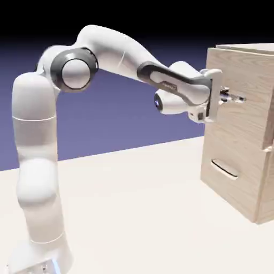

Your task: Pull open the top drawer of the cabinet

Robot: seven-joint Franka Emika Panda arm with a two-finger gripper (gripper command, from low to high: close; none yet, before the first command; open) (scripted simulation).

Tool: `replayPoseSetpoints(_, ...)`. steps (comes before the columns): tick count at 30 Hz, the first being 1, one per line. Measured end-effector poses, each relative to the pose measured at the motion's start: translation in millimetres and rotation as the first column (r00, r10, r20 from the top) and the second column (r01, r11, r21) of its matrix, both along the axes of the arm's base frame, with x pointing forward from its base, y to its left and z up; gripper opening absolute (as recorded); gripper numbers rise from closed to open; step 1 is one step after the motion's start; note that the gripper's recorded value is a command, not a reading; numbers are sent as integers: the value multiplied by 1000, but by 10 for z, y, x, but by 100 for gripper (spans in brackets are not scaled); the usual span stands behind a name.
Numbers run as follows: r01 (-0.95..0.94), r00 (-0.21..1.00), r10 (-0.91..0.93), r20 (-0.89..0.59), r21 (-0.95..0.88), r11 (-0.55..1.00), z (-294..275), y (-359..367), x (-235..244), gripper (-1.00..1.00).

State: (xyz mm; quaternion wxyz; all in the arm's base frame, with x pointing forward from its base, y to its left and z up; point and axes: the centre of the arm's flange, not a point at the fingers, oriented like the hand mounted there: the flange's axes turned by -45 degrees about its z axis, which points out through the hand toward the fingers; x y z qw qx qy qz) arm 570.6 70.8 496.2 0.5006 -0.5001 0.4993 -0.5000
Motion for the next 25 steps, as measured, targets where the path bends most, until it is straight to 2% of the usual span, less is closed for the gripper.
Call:
replayPoseSetpoints(22, 0, 1000, 0, 0, -1, 1000, 0, -5, -2396, -100)
replayPoseSetpoints(23, 0, 1000, 0, -1, 0, 1000, -1, -5, -2461, 100)
replayPoseSetpoints(25, 1, 1000, -1, -2, 1, 1000, -2, -6, -2461, 100)
